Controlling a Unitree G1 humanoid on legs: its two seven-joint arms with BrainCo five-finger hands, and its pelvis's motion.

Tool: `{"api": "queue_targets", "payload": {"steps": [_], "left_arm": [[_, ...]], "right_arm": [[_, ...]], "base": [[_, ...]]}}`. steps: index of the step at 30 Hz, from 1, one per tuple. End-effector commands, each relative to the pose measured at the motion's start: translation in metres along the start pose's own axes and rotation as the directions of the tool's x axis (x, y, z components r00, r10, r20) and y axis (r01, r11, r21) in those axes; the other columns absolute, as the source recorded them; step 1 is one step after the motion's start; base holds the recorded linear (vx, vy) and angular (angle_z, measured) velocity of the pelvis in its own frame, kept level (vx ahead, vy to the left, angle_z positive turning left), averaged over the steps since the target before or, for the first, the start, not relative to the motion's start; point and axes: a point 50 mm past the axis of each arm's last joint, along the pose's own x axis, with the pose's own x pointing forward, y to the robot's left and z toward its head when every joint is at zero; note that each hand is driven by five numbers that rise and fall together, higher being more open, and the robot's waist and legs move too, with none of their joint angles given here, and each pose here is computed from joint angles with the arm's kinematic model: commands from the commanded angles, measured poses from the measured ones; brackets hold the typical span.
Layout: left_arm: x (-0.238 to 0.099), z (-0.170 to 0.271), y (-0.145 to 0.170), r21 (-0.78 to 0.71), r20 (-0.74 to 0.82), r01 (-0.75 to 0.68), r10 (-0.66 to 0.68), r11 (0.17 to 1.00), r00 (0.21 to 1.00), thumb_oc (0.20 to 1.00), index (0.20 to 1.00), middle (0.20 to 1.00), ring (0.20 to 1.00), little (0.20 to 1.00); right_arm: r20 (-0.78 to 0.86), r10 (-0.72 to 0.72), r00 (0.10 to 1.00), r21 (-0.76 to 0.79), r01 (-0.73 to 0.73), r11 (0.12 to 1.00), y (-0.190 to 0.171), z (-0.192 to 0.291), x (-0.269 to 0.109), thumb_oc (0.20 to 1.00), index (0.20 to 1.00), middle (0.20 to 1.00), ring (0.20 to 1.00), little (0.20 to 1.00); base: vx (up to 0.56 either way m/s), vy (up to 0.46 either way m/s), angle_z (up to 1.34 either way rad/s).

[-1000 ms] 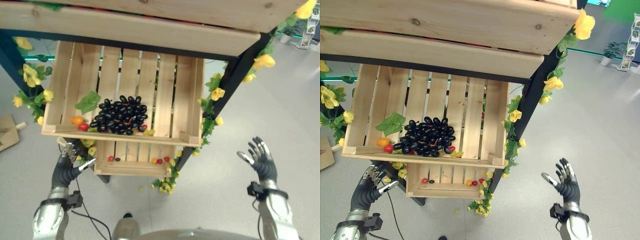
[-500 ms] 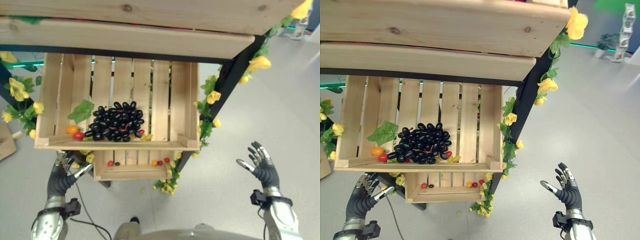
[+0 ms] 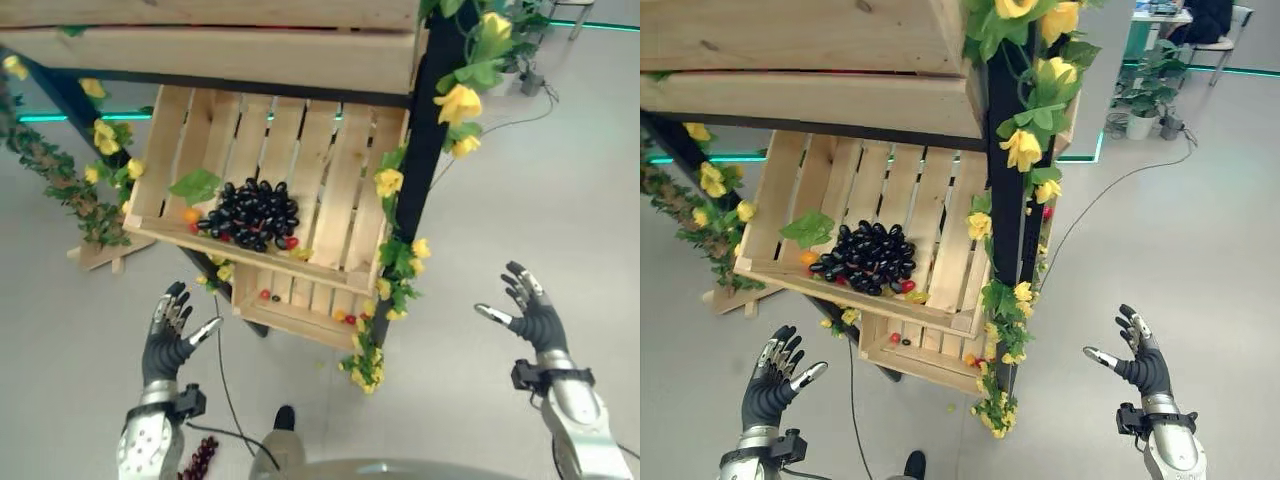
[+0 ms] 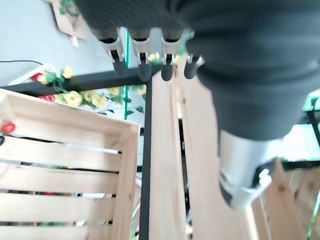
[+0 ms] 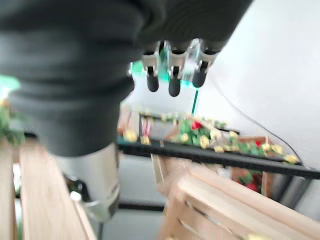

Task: Pick up the fruits from the basket on one side to the basket on the other side

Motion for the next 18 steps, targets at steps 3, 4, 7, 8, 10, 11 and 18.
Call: {"api": "queue_targets", "payload": {"steps": [3, 4, 7, 8, 10, 11, 18], "left_arm": [[0.023, 0.046, 0.018, 0.088, 0.218, 0.008, -0.027, 0.996, 0.976, 1.000, 1.000, 1.000, 1.000, 1.000], [0.022, 0.046, 0.018, 0.090, 0.216, 0.010, -0.029, 0.996, 0.976, 1.000, 1.000, 1.000, 1.000, 1.000], [0.019, 0.047, 0.018, 0.090, 0.218, 0.020, -0.039, 0.996, 0.975, 1.000, 1.000, 1.000, 1.000, 1.000], [0.017, 0.048, 0.021, 0.090, 0.218, 0.011, -0.031, 0.996, 0.976, 1.000, 1.000, 1.000, 1.000, 1.000], [0.015, 0.049, 0.022, 0.095, 0.215, 0.009, -0.030, 0.995, 0.976, 1.000, 1.000, 1.000, 1.000, 1.000], [0.015, 0.049, 0.023, 0.101, 0.214, 0.013, -0.035, 0.995, 0.976, 1.000, 1.000, 1.000, 1.000, 1.000], [0.014, 0.056, 0.027, 0.232, 0.198, 0.040, -0.088, 0.972, 0.976, 1.000, 1.000, 1.000, 1.000, 1.000]], "right_arm": [[0.193, -0.045, 0.980, 0.049, 0.036, 0.998, 0.001, 0.033, 0.015, 1.000, 1.000, 1.000, 1.000, 1.000], [0.186, -0.044, 0.982, 0.053, 0.035, 0.998, 0.001, 0.031, 0.014, 1.000, 1.000, 1.000, 1.000, 1.000], [0.170, -0.054, 0.984, 0.074, 0.042, 0.996, 0.000, 0.028, 0.012, 1.000, 1.000, 1.000, 1.000, 1.000], [0.157, -0.056, 0.986, 0.097, 0.041, 0.994, 0.002, 0.025, 0.011, 1.000, 1.000, 1.000, 1.000, 1.000], [0.157, -0.053, 0.986, 0.102, 0.038, 0.994, 0.003, 0.025, 0.010, 1.000, 1.000, 1.000, 1.000, 1.000], [0.151, -0.056, 0.987, 0.113, 0.039, 0.993, 0.004, 0.023, 0.010, 1.000, 1.000, 1.000, 1.000, 1.000], [0.104, -0.043, 0.994, 0.182, 0.024, 0.983, 0.019, 0.014, 0.008, 1.000, 1.000, 1.000, 1.000, 1.000]], "base": [[-0.23, -0.101, 0.14], [-0.15, -0.038, 0.09], [-0.07, 0.083, 0.16], [-0.03, 0.086, 0.04], [-0.03, 0.129, -0.03], [-0.11, 0.233, -0.04], [-0.16, 0.208, 0.08]]}}
